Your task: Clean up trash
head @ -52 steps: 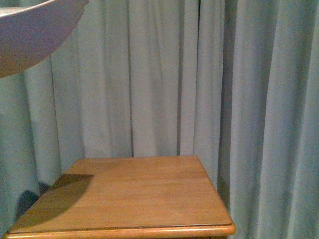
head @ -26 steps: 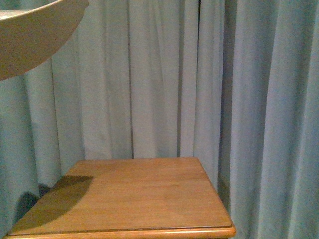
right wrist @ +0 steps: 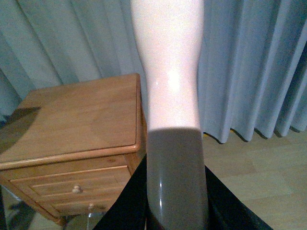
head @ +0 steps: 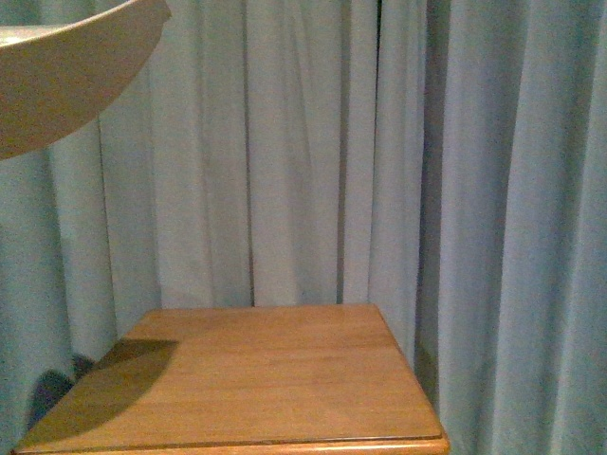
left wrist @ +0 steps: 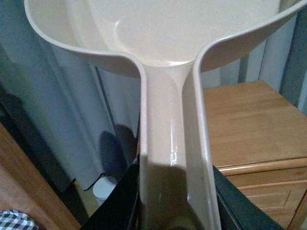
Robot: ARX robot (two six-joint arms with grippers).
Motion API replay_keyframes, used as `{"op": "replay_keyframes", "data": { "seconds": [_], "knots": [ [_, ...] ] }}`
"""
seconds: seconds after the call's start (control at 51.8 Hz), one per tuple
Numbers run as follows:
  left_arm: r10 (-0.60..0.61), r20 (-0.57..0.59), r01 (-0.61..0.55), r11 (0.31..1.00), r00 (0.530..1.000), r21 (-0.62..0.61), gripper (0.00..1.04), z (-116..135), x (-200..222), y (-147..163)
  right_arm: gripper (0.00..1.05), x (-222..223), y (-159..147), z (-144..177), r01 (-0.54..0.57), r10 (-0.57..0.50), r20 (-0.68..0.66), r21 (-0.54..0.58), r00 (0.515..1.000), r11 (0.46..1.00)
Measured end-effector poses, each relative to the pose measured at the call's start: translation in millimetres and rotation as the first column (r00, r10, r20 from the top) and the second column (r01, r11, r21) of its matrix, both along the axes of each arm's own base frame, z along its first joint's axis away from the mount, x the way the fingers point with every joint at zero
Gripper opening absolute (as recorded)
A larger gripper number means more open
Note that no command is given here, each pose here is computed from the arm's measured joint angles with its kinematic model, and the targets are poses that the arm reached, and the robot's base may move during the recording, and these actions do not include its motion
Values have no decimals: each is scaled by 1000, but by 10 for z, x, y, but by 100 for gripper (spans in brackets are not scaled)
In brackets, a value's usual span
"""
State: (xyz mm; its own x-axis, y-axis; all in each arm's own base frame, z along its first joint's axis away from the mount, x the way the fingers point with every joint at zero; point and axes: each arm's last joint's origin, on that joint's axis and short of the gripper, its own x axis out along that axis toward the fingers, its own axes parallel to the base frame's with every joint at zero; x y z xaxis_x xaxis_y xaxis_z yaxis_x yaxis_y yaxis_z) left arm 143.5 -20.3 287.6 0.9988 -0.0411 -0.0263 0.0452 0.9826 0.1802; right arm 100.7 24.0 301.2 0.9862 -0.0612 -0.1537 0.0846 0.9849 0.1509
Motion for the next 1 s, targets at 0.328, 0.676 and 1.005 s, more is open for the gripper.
{"op": "replay_keyframes", "data": {
  "seconds": [0.328, 0.676, 1.005],
  "knots": [
    [0, 0, 0, 1000, 1000, 0, 28, 0, 0, 0, 20, 0, 0, 0, 0, 0, 0, 0, 1000, 1000],
    [-12, 0, 12, 1000, 1000, 0, 28, 0, 0, -4, 20, -6, -4, 3, 6, -6, 4, 1, 1000, 1000],
    [10, 0, -10, 1000, 1000, 0, 27, -8, -4, 7, 20, 2, 6, 4, -7, 7, 2, 0, 1000, 1000]
  ]
}}
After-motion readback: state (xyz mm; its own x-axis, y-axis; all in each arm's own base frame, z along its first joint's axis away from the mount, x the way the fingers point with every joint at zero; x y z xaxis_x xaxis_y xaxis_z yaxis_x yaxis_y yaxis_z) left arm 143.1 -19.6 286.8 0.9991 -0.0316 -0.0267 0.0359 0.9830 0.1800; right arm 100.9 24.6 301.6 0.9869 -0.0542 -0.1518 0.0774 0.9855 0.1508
